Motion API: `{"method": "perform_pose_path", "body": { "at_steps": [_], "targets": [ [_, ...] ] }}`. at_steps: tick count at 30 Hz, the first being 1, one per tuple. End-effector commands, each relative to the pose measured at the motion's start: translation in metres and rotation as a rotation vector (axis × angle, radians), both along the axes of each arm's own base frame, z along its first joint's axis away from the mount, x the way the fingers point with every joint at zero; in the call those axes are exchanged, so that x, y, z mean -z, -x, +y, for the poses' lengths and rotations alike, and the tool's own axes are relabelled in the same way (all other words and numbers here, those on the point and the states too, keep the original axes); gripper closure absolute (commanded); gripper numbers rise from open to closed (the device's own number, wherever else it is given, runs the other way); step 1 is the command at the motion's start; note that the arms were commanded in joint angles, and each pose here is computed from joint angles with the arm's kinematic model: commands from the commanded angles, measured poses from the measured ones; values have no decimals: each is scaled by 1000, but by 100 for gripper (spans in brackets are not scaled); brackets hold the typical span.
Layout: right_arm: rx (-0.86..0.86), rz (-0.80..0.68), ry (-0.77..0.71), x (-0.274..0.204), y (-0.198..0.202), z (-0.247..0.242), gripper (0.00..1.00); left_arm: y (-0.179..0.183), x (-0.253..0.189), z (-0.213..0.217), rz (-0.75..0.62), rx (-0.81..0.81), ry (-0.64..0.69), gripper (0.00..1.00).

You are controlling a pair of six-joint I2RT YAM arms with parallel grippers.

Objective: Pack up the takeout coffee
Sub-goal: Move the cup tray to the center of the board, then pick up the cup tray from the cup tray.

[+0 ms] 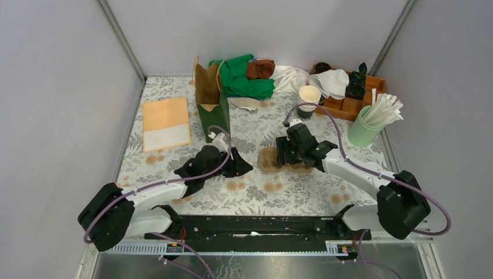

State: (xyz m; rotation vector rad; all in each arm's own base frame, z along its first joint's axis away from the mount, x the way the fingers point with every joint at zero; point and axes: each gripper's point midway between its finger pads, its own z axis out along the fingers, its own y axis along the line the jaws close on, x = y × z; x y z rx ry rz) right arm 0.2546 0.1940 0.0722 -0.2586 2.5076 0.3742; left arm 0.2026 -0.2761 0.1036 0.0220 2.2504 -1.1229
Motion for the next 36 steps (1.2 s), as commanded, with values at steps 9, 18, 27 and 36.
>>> {"method": "perform_pose_path", "body": {
  "at_steps": [9,18,27,36],
  "targets": [
    [-322,-124,-29,-29,17,59,57,-19,-10,-9,7,-1,212,59],
    [-475,-112,-43,-19,27,88,61,-19,2,-8,21,14,187,59],
    [-506,-116,6,-8,26,100,63,-24,13,-9,47,21,181,61],
    [-503,-114,39,0,21,100,65,-28,16,-14,59,37,194,63]
  ]
}}
